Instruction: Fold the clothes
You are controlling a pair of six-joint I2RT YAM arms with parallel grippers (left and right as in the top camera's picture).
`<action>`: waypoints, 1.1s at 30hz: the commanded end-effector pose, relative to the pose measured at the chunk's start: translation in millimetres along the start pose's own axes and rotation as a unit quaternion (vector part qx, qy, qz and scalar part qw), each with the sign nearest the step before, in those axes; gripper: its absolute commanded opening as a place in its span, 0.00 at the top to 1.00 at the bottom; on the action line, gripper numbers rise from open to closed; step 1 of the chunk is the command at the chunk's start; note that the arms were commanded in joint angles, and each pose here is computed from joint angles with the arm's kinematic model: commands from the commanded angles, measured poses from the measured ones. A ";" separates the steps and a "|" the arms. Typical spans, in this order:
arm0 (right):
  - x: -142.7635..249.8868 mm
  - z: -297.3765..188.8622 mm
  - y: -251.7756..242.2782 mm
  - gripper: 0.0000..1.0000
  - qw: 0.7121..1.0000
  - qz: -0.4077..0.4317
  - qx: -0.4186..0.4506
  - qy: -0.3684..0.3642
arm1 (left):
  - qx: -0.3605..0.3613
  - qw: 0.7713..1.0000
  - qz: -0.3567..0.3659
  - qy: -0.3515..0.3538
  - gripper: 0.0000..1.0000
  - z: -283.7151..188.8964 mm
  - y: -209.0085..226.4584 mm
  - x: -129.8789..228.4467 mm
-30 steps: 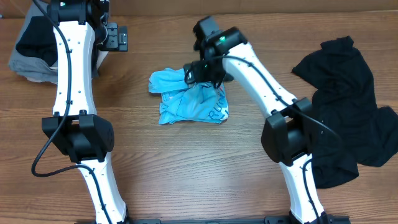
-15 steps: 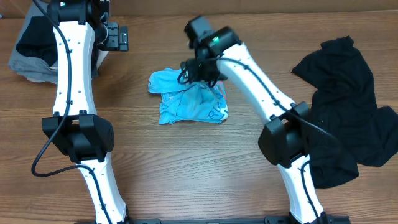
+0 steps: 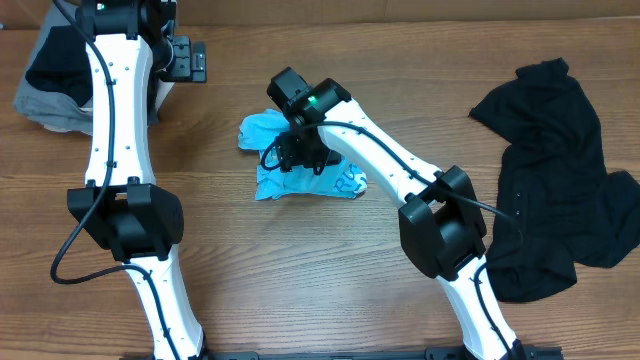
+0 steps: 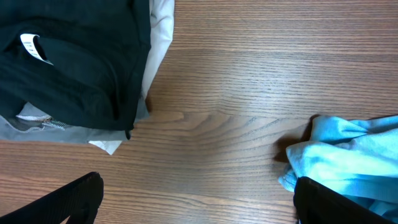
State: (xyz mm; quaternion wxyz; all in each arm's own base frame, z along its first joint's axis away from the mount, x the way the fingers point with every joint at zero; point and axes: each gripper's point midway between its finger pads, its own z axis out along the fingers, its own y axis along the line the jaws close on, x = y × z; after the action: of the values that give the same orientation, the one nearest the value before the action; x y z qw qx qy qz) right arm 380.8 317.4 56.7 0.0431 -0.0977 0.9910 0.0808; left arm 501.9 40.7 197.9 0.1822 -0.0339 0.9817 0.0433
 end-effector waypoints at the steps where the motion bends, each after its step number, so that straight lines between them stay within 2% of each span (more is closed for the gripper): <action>1: -10.7 1.3 -11.2 0.30 0.999 0.034 0.007 -0.025 | 0.007 1.000 -0.003 -0.003 0.00 0.5 0.4 -2.4; 5: -22.4 0.9 -16.6 0.31 0.997 0.043 0.022 -0.052 | 0.007 1.000 -0.003 -0.003 0.00 0.5 0.4 -2.5; 8: -27.8 -2.1 -19.8 0.41 0.997 0.048 0.019 -0.058 | 0.007 1.000 -0.003 -0.003 0.00 0.5 0.5 -2.4; 11: -31.3 -6.5 -23.3 0.59 0.997 0.052 0.019 -0.061 | 0.007 1.000 -0.003 -0.003 0.00 0.5 0.5 -2.5; 13: -31.6 -9.0 -23.0 0.75 0.997 0.053 0.016 -0.059 | 0.007 1.000 -0.003 -0.003 0.00 0.5 0.5 -2.6; 15: -30.6 -10.4 -21.7 0.96 0.997 0.053 0.013 -0.056 | 0.007 1.000 -0.003 -0.003 0.00 0.5 0.4 -2.6; 22: -9.1 -32.6 -2.5 0.96 0.998 0.043 -0.023 -0.025 | 0.007 1.000 -0.003 -0.003 0.00 0.5 0.5 -2.6; 27: 30.0 -58.4 27.0 0.96 0.999 0.012 -0.040 0.010 | 0.007 1.000 -0.003 -0.003 0.00 0.5 0.5 -2.6; 33: 73.5 -52.3 75.3 0.96 0.996 -0.044 -0.060 0.048 | 0.007 1.000 -0.003 -0.005 0.00 0.5 0.5 -3.6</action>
State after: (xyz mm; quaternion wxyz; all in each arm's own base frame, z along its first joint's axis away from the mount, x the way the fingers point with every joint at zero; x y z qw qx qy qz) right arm 313.1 340.3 90.6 -0.0093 -0.1159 0.9885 0.0966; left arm 502.2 40.2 197.9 0.1828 -0.0336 0.9817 0.0416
